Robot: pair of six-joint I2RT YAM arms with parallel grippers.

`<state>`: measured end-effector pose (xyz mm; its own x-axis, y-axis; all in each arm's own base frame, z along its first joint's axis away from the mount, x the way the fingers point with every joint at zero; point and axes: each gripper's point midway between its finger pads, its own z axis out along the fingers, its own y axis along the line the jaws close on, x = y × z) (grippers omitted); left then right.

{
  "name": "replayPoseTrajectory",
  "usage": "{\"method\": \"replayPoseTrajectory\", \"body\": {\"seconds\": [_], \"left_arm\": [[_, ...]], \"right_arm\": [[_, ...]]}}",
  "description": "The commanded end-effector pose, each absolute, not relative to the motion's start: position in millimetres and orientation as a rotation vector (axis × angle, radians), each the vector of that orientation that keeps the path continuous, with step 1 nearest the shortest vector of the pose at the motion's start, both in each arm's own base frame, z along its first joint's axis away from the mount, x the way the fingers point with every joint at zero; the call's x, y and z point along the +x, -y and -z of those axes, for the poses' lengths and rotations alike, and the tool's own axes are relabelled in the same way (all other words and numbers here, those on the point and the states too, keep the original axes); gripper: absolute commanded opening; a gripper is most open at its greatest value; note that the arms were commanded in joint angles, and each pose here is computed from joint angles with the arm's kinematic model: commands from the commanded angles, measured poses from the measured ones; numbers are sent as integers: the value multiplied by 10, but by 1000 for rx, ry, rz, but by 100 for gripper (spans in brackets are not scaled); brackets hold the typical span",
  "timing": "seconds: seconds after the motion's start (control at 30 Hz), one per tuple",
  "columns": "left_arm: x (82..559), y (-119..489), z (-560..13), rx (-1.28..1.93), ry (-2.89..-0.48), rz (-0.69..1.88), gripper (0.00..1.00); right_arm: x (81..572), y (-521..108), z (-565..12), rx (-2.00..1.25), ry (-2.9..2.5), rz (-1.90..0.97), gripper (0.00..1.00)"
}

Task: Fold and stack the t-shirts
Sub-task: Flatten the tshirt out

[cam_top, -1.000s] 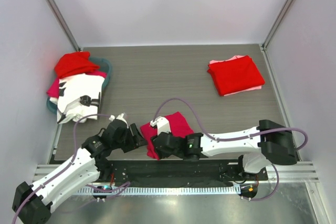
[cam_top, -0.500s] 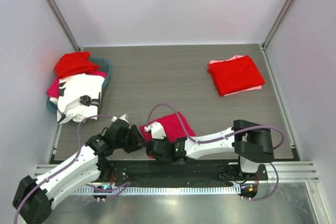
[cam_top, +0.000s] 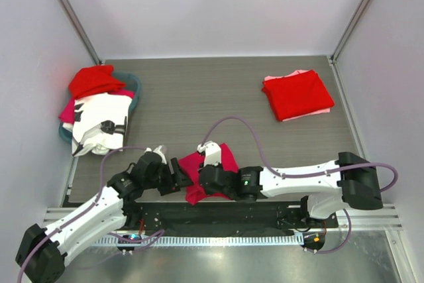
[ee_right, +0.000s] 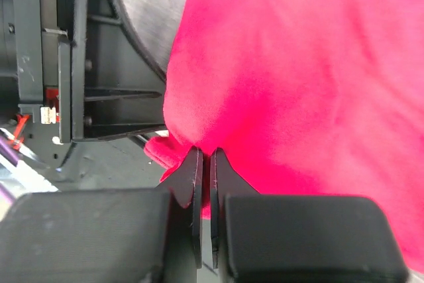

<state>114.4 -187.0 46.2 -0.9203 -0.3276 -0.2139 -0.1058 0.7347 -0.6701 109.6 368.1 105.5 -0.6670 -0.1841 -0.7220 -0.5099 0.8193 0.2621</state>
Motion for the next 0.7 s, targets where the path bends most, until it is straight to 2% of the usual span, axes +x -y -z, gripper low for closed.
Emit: {"method": "replayPoseTrajectory", "body": {"seconds": [0.0, 0.3, 0.4, 0.53, 0.57, 0.63, 0.67], "left_arm": [[1143, 1970, -515, -298, -2597, 1068, 70], [1193, 2193, -517, -311, -2619, 1184, 69], [1201, 2227, -470, -317, -2637, 1175, 62], [1198, 2246, -403, -330, -2661, 1164, 43], [1201, 2257, -410, -325, -2663, 1168, 25], [1270, 2280, -496, -316, -2640, 1163, 0], [1249, 2210, -460, -305, -2673, 1096, 0]], "right_arm": [[1210, -3617, -1227, -357, -2263, -657, 1], [1306, -3478, -1249, -329, -2271, -680, 1], [1373, -3384, -1201, -298, -2274, -659, 1], [1522, -3213, -1253, -191, -2261, -673, 1], [1619, -3127, -1251, -149, -2260, -661, 1], [1713, -3041, -1346, -110, -2245, -686, 1], [1843, -2940, -1368, -63, -2240, -671, 1]]}}
